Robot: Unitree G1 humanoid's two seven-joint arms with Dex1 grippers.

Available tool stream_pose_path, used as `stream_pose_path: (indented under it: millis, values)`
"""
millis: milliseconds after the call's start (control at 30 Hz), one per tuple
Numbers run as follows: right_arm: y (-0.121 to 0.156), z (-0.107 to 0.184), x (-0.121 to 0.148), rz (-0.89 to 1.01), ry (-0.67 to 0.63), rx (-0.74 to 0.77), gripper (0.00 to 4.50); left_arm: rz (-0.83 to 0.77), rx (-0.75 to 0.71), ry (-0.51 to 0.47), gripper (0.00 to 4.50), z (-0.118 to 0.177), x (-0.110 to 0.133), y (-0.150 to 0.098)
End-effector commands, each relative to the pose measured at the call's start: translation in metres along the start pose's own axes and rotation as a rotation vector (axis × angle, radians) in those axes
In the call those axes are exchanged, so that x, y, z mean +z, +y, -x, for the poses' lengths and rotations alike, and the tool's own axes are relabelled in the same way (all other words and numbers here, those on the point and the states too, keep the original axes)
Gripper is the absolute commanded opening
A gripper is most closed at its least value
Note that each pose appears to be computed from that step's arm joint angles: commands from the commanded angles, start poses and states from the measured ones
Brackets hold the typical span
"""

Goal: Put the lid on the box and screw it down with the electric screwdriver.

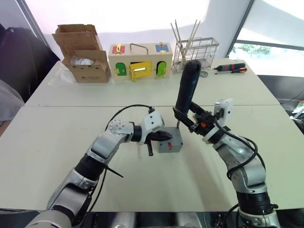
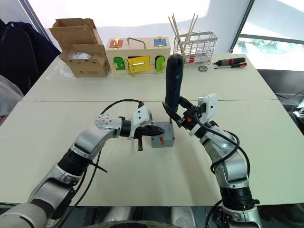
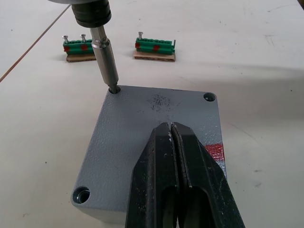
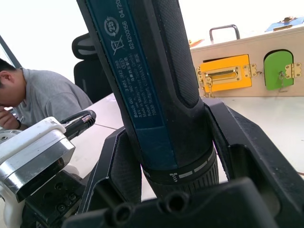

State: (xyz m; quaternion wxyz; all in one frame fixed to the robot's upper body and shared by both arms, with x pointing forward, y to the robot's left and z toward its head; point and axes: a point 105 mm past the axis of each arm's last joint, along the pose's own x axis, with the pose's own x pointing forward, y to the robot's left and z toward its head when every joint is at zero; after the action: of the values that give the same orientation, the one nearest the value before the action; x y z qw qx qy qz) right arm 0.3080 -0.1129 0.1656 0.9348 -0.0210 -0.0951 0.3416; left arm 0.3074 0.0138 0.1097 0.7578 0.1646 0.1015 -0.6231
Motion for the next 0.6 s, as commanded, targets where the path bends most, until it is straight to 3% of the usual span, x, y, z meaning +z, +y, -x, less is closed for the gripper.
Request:
stream_pose_path:
  millis: [33, 600]
  values:
    - [0.009, 0.01, -0.065, -0.126, 0.222, -0.004, 1.82, 0.023, -0.003, 0.052, 0.0, -0.003, -0.014, -0.002]
    - [0.01, 0.02, -0.081, -0.144, 0.262, -0.038, 1.82, 0.015, -0.002, 0.058, 0.0, -0.004, -0.016, -0.004]
